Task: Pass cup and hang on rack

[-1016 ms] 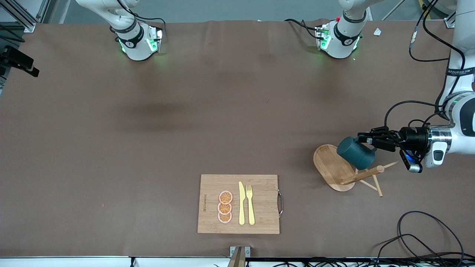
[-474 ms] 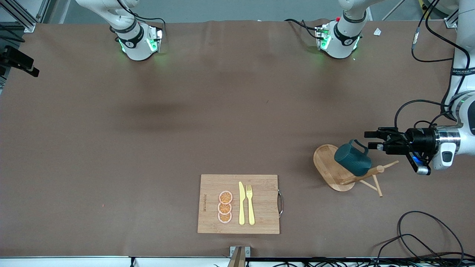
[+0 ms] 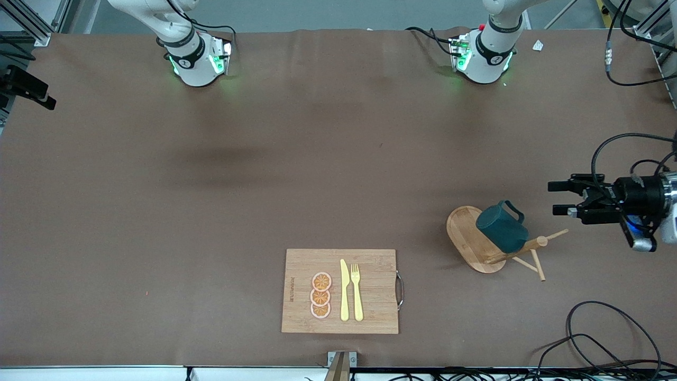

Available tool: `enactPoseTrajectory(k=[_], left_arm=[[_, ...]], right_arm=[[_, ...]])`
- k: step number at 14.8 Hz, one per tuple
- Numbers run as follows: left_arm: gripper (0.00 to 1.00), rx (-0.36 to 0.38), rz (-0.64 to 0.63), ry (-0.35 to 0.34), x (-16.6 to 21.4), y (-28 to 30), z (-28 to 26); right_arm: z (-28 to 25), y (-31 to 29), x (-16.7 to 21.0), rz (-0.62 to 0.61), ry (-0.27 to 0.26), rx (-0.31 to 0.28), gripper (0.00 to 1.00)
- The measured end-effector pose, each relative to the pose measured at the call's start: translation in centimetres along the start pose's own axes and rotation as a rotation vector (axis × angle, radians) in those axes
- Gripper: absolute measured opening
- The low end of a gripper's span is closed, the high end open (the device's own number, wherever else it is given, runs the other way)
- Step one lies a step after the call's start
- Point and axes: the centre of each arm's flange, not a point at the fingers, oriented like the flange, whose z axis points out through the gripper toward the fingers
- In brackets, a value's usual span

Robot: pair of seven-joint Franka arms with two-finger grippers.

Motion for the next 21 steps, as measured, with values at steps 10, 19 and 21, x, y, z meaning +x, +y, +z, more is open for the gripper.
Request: enactPoseTrajectory(k=[10,19,21], left_arm=[[1.00,0.747,0.414,0.383,-12.8,7.8,4.4],[1.00,0.871,0.588,0.550,-23.0,9.3,6.3],[1.00,0.883,0.597,0.547,-22.2,8.6,7.2]], right_arm=[[0.0,0.1,0.0,0.001,0.000,0.000,1.00],[0.0,0.0,0.0,0.000,-0.001,0.000,1.00],[0.0,0.0,0.0,0.000,-0.001,0.000,1.00]])
